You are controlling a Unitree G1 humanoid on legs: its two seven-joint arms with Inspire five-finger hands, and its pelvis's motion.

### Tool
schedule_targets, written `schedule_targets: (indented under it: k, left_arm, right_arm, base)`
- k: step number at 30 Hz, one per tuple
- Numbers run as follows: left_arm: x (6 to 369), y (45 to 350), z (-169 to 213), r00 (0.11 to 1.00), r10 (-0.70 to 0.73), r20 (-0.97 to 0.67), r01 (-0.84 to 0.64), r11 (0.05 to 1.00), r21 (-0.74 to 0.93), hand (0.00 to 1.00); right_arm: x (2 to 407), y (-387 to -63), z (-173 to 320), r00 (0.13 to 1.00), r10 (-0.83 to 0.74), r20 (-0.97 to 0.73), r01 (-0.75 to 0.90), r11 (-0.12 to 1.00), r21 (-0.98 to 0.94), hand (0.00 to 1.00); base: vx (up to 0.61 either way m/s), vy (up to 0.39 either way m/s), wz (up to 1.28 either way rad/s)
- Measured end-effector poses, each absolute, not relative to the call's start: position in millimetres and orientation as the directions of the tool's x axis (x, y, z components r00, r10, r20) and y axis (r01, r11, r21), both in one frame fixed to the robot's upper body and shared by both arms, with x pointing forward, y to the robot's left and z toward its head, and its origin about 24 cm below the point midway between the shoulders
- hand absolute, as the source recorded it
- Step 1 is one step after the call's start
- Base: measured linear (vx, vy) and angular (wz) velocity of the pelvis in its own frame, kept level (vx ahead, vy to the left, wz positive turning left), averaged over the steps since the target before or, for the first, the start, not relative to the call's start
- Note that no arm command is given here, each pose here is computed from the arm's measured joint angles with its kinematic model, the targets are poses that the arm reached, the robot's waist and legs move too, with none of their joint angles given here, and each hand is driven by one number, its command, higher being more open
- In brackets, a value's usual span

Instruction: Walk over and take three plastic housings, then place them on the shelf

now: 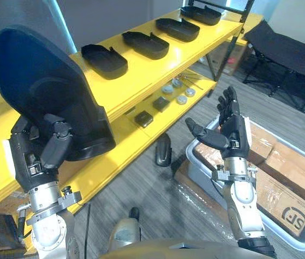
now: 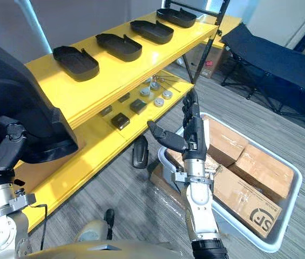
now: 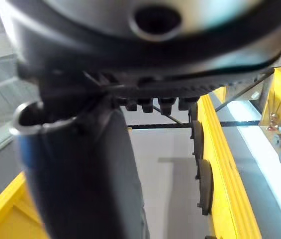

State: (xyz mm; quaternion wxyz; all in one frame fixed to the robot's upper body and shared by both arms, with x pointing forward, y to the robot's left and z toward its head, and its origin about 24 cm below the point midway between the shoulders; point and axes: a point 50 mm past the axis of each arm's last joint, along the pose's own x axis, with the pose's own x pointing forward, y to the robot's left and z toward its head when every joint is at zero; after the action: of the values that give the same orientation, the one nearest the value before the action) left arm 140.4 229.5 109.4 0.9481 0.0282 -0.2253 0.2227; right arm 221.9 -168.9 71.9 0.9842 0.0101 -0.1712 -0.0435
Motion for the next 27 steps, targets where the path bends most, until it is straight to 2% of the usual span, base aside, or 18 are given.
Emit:
schedule_targets:
  k: [3,5,9,16,22,27]
  left_arm:
    - [142.7,226.9,110.8,0.827,0.340,0.447,-0.375,0.927,-0.011,0.00]
    - [146.7,220.9,112.1,0.854,0.256,0.453,-0.295,0.955,0.016,0.00]
    - [157.5,209.7,118.6,0.858,0.168,0.486,-0.203,0.979,0.020,0.00]
    - [158.9,209.9,112.9,0.846,0.265,0.463,-0.268,0.962,-0.062,0.00]
    - [156.3,217.4,106.7,0.835,0.336,0.435,-0.337,0.938,-0.078,0.00]
    - [153.5,228.0,109.9,0.802,0.390,0.452,-0.399,0.914,-0.081,0.00]
  right_arm:
    - [210.0,-174.4,71.5,0.935,-0.128,0.331,0.119,0.992,0.048,1.00]
    - [198.6,-184.9,66.2,0.930,-0.207,0.305,0.195,0.978,0.068,1.00]
    - [188.9,-199.2,59.9,0.922,-0.272,0.275,0.267,0.962,0.056,1.00]
    - [189.4,-201.1,65.7,0.913,-0.250,0.322,0.249,0.967,0.044,1.00]
    - [189.8,-198.7,69.3,0.902,-0.260,0.345,0.240,0.966,0.101,1.00]
    - [190.6,-193.8,75.2,0.881,-0.278,0.381,0.218,0.956,0.195,1.00]
  base:
    - [-0.08,-0.005,0.48]
    - [-0.02,-0.055,0.80]
    - [0.02,-0.020,0.48]
    - [-0.09,-0.013,0.00]
    - [-0.05,0.061,0.14]
    - [0.21,0.179,0.43]
